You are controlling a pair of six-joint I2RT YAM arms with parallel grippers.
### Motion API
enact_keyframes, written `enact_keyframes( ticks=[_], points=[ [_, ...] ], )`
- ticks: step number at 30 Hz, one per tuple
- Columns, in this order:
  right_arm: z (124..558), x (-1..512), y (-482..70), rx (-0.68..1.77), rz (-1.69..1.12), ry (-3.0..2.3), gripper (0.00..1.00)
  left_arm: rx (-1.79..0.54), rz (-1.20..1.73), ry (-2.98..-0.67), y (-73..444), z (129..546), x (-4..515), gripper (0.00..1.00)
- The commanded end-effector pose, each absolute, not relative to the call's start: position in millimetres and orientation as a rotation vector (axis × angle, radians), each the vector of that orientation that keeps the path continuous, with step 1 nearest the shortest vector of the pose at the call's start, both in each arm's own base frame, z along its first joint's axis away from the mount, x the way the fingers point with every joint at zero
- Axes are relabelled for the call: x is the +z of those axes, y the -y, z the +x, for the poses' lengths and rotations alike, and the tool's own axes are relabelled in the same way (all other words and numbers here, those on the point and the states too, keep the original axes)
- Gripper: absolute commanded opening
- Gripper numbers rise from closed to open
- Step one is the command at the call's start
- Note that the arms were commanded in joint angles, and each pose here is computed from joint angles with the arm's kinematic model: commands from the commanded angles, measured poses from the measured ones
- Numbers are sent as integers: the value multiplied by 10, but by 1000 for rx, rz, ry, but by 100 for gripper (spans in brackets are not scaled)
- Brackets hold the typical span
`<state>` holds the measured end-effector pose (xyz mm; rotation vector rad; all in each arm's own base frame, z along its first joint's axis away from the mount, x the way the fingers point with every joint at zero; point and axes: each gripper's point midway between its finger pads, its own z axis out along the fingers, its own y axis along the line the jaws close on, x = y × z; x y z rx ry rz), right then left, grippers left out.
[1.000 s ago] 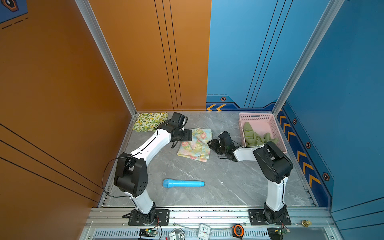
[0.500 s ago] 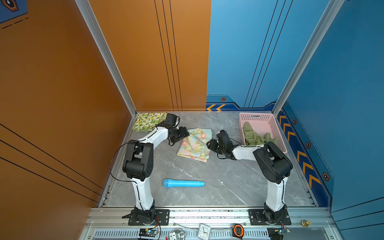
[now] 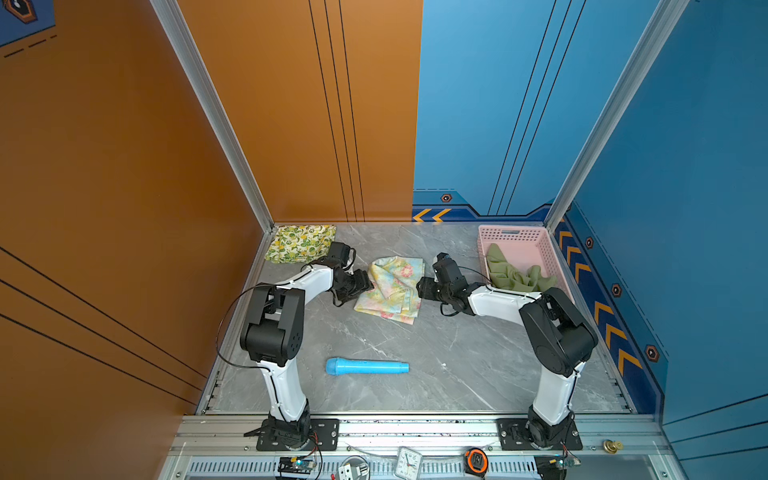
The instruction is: Fold and stack the skirts
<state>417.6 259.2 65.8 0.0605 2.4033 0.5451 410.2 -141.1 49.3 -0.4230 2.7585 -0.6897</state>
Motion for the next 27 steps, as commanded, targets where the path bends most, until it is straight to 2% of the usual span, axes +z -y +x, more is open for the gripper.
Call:
enact_keyframes(
  ticks=[1,6,11,13,16,18,21,24,27],
  points=[
    [4163,769,-2492,510,69,-2397,65,-690,-334,-2761,1467,4023,554,54],
    [4132,822,-2416,516,101,-2395,64,-689,-225,-2783,1735,3863,559,24],
    [4094,881,-2314,491,94,-2392,65,-677,-140,-2804,2037,3507,552,23],
    [4060,898,-2275,476,78,-2396,66,-697,-104,-2811,2174,3345,560,28],
    [4013,919,-2189,436,62,-2402,68,-706,-29,-2799,2277,3153,635,51],
    [3982,946,-2141,422,58,-2399,69,-678,-36,-2762,2131,3159,741,60],
    [3941,998,-2126,425,48,-2390,70,-623,-65,-2672,1821,3383,994,62],
    [3889,1058,-2165,450,27,-2378,70,-579,-37,-2557,1566,3770,1326,61],
    [3832,1123,-2262,492,-9,-2354,70,-491,178,-2463,1520,4061,1560,59]
  ],
)
